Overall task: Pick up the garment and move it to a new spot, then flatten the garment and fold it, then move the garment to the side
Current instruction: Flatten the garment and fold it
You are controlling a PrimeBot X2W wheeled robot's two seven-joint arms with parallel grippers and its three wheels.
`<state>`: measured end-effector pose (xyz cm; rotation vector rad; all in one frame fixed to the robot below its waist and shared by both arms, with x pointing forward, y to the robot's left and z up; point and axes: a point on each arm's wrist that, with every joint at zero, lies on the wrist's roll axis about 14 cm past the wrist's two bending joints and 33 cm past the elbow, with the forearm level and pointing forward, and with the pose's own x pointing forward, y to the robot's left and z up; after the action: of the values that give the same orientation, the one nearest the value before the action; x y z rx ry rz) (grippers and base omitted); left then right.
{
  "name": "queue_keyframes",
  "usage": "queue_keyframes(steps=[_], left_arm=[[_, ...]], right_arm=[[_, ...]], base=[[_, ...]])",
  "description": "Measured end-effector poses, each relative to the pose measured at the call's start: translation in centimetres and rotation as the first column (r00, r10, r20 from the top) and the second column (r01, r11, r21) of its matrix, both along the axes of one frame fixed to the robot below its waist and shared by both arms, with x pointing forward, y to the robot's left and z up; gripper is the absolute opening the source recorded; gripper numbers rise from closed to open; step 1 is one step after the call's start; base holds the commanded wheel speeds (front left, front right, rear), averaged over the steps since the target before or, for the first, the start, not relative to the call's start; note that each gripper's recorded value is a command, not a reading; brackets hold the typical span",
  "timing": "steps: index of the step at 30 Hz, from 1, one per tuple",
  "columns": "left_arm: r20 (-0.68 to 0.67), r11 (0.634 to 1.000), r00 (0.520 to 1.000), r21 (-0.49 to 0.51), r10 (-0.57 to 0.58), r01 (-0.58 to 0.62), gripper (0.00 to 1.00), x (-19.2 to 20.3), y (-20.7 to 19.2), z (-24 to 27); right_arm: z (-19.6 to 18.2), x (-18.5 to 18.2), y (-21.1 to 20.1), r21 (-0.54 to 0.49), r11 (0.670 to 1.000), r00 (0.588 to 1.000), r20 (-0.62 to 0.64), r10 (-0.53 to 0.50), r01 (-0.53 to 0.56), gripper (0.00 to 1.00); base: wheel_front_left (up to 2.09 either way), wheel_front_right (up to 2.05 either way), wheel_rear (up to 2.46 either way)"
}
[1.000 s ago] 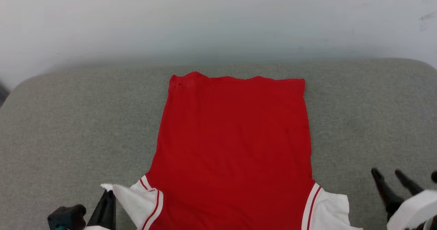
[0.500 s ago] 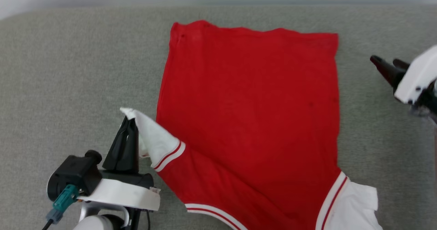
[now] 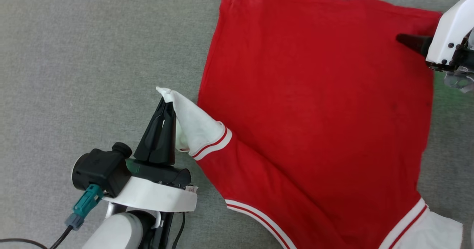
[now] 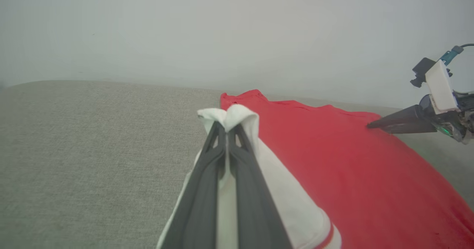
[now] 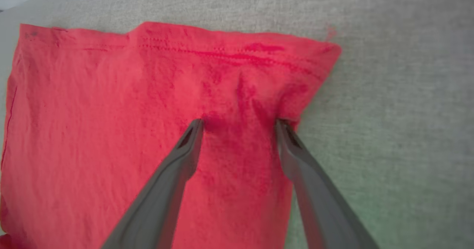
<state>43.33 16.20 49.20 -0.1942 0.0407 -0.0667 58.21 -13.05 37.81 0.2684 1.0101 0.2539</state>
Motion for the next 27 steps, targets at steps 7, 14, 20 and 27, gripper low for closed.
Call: queue_keyframes(steps=[7, 14, 20, 27], left_arm=[[-0.029, 0.999, 0.999, 0.009, 0.035, -0.035, 0.00, -0.4, 1.0, -1.0], [-0.045, 0.999, 0.998, 0.019, 0.047, -0.046, 0.00, -1.2, 1.5, -1.2], [-0.112, 0.999, 0.993, 0.032, 0.043, -0.040, 0.00, -3.3, 1.9, -2.0], [-0.155, 0.998, 0.986, 0.029, 0.054, -0.050, 0.00, -6.2, 2.4, -1.9]], right_arm=[[-2.2, 0.0, 0.8, -0.005, 1.000, 0.994, -0.103, 0.018, -0.018, 0.00], [-0.5, 0.0, 1.1, -0.055, 0.997, 0.998, -0.029, 0.058, -0.060, 0.00], [5.9, 0.9, -1.8, -0.171, 0.984, 0.978, 0.189, 0.088, -0.056, 0.00], [9.1, -5.3, -5.2, -0.266, 0.961, 0.952, 0.266, 0.150, -0.077, 0.00]], base=[[0.00, 0.00, 0.00], [0.00, 0.00, 0.00], [0.00, 0.00, 0.00], [0.00, 0.00, 0.00]])
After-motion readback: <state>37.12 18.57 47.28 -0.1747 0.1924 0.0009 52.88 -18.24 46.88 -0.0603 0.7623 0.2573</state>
